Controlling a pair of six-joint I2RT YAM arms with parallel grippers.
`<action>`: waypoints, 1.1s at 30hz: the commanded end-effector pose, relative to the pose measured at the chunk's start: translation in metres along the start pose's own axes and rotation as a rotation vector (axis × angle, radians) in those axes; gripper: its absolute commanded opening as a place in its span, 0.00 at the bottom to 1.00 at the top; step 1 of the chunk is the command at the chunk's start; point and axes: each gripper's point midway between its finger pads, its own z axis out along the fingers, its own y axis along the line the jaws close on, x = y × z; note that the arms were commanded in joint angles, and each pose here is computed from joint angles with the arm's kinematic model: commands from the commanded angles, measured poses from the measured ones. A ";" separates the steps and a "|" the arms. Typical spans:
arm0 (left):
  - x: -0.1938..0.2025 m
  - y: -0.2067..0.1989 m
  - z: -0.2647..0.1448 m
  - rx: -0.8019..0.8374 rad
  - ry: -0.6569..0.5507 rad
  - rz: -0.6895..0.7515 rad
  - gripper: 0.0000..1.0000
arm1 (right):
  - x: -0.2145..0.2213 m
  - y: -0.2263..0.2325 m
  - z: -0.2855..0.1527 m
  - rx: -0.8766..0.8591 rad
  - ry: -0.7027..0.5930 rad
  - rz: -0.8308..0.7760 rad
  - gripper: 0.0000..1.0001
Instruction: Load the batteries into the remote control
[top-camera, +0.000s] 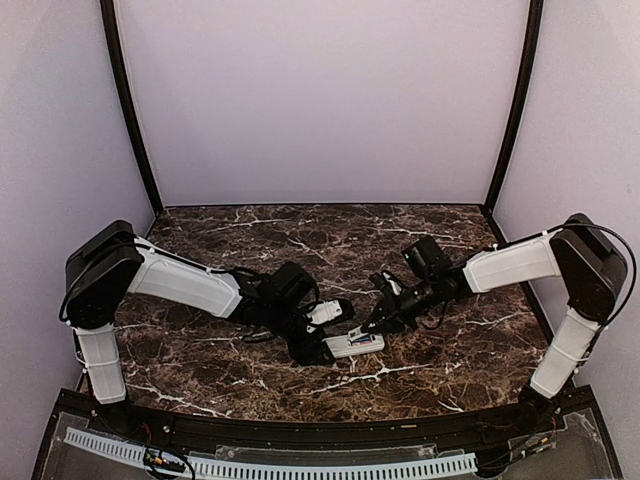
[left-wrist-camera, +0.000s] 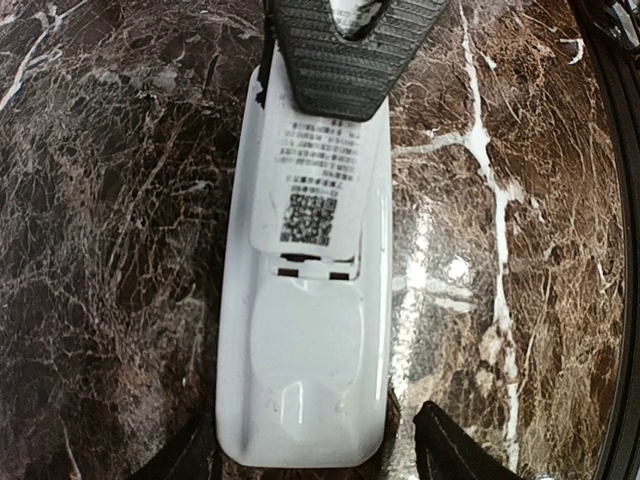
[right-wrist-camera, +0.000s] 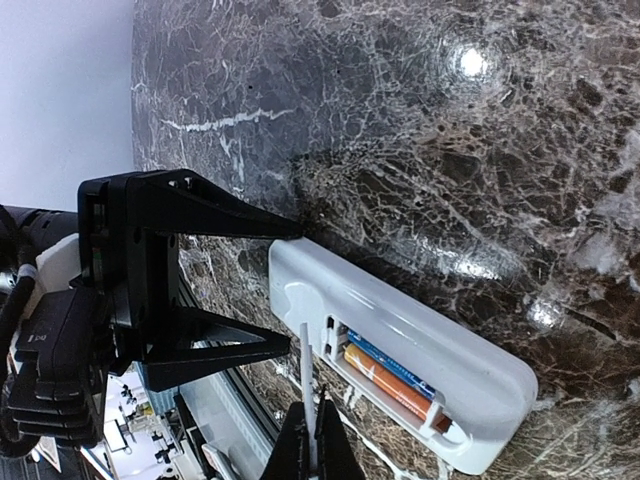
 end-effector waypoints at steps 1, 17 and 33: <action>0.065 -0.021 0.008 0.070 0.200 -0.093 0.64 | -0.003 0.002 0.005 -0.012 -0.023 0.029 0.00; 0.065 -0.024 0.009 0.073 0.204 -0.087 0.63 | 0.011 -0.015 0.014 0.074 0.024 0.087 0.00; 0.066 -0.025 0.010 0.083 0.205 -0.087 0.60 | 0.006 0.003 0.012 0.032 0.033 -0.002 0.00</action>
